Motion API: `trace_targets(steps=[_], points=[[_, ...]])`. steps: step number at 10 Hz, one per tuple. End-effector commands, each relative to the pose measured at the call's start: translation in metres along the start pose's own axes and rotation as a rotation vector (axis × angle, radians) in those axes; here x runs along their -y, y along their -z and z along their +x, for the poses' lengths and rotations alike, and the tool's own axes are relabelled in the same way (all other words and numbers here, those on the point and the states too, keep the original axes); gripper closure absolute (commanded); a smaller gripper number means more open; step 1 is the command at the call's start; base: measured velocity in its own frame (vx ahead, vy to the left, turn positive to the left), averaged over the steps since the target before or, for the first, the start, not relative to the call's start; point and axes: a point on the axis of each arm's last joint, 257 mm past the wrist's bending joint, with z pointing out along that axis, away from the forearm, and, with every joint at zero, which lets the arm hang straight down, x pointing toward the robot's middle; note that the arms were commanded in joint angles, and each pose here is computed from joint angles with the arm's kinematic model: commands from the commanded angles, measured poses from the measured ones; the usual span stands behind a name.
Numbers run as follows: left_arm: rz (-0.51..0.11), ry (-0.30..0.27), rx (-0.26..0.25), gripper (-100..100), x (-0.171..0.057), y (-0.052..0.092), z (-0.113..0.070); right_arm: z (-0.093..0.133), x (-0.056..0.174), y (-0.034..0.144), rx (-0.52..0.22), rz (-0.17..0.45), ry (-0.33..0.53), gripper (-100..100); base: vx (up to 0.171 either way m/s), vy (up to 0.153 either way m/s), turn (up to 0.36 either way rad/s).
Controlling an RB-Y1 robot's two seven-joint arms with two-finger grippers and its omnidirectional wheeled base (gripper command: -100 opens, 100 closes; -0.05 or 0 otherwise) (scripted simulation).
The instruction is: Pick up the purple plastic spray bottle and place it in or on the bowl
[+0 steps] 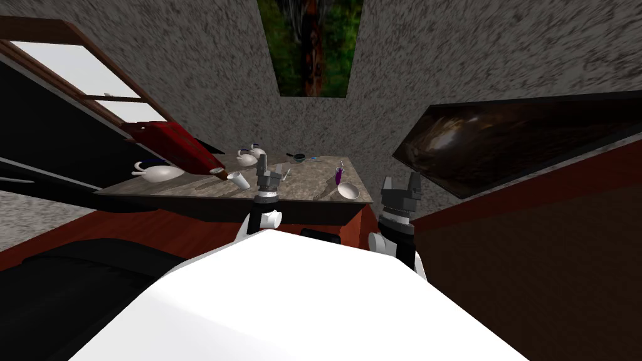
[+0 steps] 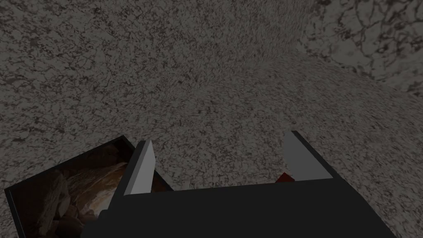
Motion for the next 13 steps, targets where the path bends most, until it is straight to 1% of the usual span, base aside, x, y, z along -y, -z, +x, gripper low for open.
trace_targets(steps=[1, 5, 6, 10, 13], points=[[0.000, 0.000, 0.000, 0, 0.000, 0.000, 0.000, 0.003, 0.009, 0.002, -0.035, 0.025, 0.028, -100, 0.000, 0.013, 0.070], [0.000, 0.000, 0.000, 0, 0.000, 0.000, 0.000, 0.005, 0.037, 0.008, -0.097, 0.102, 0.107, -100, -0.002, 0.028, 0.077], [0.000, 0.000, 0.000, 0, 0.000, 0.000, 0.000, 0.003, 0.056, 0.013, -0.126, 0.151, 0.159, -100, 0.000, 0.051, 0.188], [0.000, 0.000, 0.000, 0, 0.000, 0.000, 0.000, -0.008, 0.099, 0.026, -0.184, 0.266, 0.286, -100, 0.005, 0.058, 0.145], [0.000, 0.000, 0.000, 0, 0.000, 0.000, 0.000, -0.024, 0.133, 0.040, -0.229, 0.361, 0.401, -100, -0.004, 0.055, 0.166]])
